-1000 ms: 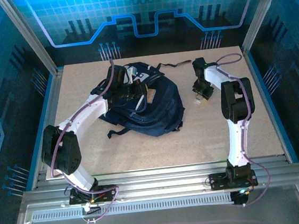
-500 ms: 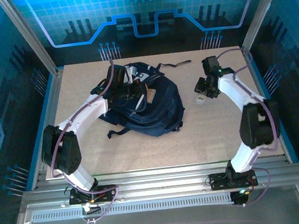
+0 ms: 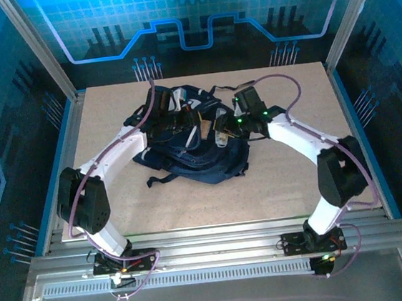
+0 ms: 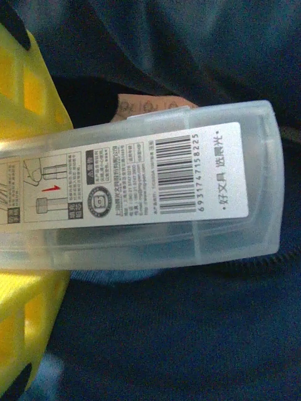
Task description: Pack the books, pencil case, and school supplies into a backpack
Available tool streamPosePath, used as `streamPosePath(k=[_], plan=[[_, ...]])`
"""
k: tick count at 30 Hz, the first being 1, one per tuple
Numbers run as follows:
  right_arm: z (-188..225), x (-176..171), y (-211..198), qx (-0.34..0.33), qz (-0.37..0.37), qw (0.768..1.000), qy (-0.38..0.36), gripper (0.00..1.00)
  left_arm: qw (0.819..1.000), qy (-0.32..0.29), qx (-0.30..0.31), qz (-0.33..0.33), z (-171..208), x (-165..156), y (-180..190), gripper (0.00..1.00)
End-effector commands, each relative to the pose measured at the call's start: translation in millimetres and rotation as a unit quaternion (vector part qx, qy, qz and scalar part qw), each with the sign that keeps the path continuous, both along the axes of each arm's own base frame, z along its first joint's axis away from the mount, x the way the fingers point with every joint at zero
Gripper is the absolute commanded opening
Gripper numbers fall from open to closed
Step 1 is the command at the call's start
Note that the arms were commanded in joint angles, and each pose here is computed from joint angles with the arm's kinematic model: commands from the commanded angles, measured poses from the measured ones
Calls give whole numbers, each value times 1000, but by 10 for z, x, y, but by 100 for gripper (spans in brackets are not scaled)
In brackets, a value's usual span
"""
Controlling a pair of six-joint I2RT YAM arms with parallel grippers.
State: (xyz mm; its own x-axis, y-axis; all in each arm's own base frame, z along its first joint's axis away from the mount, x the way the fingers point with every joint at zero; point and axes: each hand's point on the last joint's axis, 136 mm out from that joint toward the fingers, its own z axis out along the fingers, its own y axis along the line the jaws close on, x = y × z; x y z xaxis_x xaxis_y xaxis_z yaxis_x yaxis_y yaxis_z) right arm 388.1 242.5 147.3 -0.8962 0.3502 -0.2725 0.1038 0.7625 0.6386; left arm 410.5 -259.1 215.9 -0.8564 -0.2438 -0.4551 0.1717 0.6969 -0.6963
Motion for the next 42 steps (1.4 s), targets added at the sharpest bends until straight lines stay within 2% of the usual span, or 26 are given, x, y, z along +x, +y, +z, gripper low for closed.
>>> streamPosePath(k=[1,5,9,11,13,18,20,21,23,26,28,30,35,38,42], plan=[[66,204,266,59,-34,998,0,44,994,-83,-68,-31,726,46,-279,0],[133,291,571,106,-10,994,-9,51,994,-82,-68,-39,723,-8,-361,0],[142,255,730,126,26,992,-10,78,994,-78,-70,-37,697,-14,-364,0],[160,234,714,133,32,990,-21,83,994,-80,-71,-35,708,-6,-360,0],[157,209,648,131,31,991,-27,79,994,-82,-71,-33,714,5,-358,0],[183,278,612,140,30,988,-61,40,993,-80,-80,-30,696,47,-385,0],[195,327,718,155,48,985,-57,32,993,-75,-86,-31,674,62,-412,0],[192,336,783,161,61,984,-54,33,993,-72,-90,-33,670,60,-429,0],[122,320,852,154,83,984,-29,41,993,-69,-92,-35,652,59,-450,0],[11,268,657,106,73,992,-11,53,993,-67,-90,-37,628,49,-454,0],[41,211,445,89,55,994,-17,58,993,-67,-86,-35,604,50,-443,0],[96,121,218,70,45,996,-23,59,994,-65,-82,-33,575,49,-434,7],[253,-247,-312,-21,38,998,-38,65,996,-61,-66,-20,507,55,-337,42],[290,-479,-545,-71,35,996,-44,68,997,-52,-55,-3,429,31,-180,52],[297,-762,-646,-93,35,994,-49,72,999,-32,-30,30,234,-76,127,61]])
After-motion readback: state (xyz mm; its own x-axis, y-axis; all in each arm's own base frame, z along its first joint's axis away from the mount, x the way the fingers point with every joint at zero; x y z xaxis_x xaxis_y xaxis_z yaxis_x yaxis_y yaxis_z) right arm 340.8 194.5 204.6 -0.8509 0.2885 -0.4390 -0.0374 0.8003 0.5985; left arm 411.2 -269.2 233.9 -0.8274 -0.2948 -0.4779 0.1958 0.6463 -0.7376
